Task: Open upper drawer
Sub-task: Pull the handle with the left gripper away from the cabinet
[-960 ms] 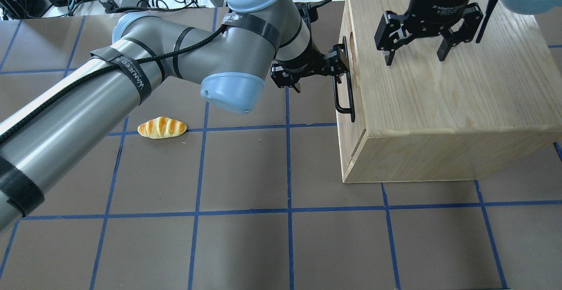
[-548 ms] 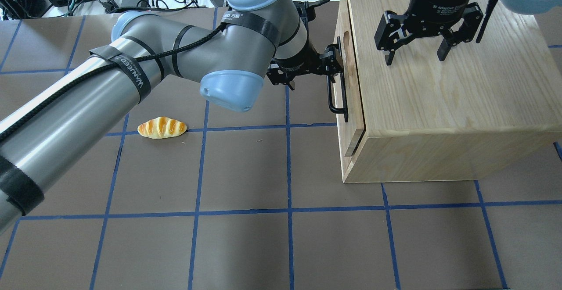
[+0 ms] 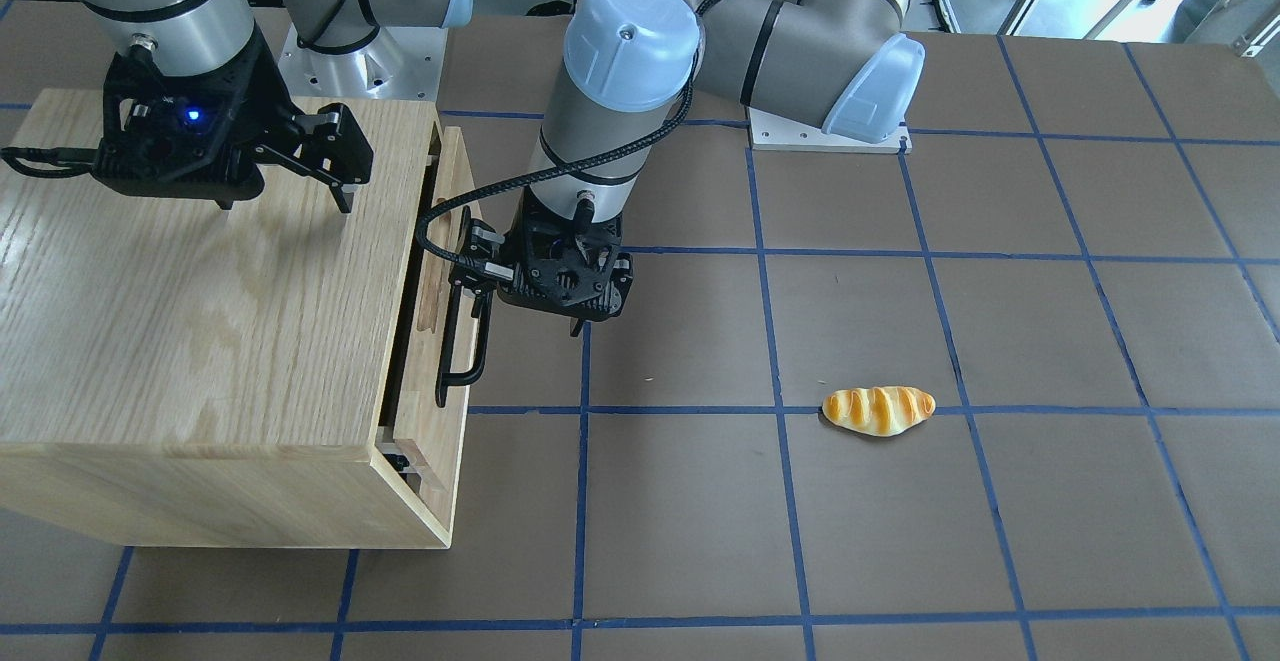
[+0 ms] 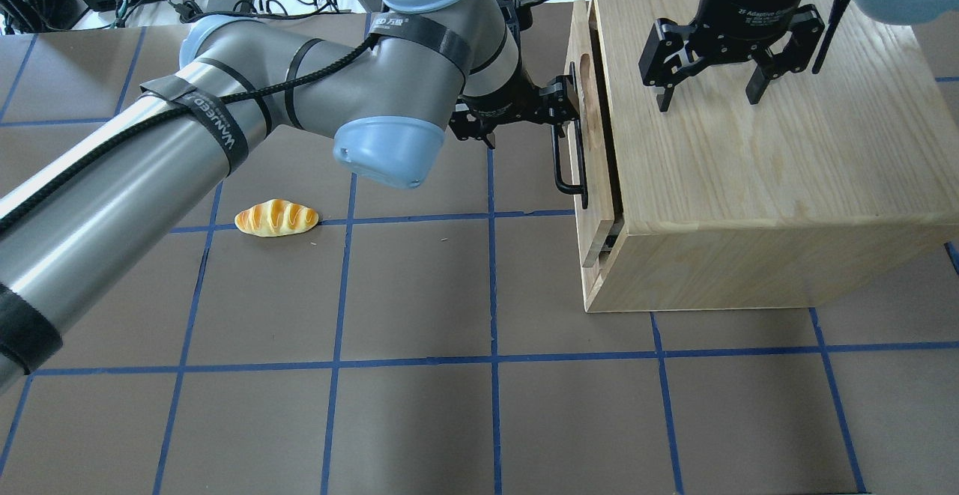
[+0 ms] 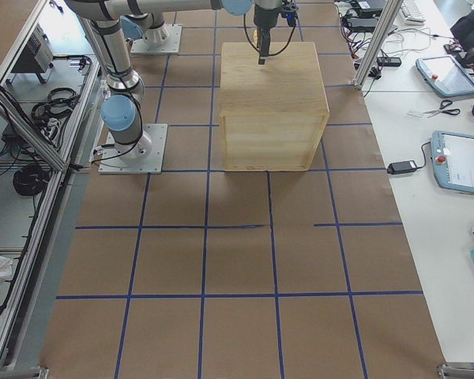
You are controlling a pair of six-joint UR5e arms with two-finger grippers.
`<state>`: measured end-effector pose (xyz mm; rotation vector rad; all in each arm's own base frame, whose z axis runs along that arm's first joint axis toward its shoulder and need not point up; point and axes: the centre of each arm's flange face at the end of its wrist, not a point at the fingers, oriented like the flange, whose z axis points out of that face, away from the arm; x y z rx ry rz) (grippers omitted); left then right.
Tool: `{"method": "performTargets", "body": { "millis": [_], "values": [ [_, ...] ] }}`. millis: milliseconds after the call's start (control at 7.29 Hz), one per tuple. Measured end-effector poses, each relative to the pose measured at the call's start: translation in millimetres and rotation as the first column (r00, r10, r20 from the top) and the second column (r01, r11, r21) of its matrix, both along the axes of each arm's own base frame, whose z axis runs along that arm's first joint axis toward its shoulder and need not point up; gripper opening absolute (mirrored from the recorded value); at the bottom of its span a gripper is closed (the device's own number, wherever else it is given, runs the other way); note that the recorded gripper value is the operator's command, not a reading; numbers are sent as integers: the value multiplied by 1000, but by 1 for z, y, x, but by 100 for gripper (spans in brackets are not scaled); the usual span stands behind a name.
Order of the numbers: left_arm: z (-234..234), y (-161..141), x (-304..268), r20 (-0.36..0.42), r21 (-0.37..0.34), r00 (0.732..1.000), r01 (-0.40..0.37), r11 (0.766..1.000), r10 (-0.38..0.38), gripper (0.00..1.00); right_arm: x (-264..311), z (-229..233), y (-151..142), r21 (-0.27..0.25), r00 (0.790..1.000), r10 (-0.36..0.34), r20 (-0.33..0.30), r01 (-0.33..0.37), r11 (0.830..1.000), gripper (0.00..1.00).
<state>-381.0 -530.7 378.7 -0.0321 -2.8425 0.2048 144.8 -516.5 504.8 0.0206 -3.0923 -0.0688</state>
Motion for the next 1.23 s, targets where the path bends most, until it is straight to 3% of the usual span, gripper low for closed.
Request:
{"method": "performTargets", "body": {
  "millis": [1234],
  "values": [
    [1, -8, 18, 45, 4, 998, -33, 999, 32, 100, 0, 0, 0, 0, 1000, 0, 0, 0, 1000, 100]
  ]
}}
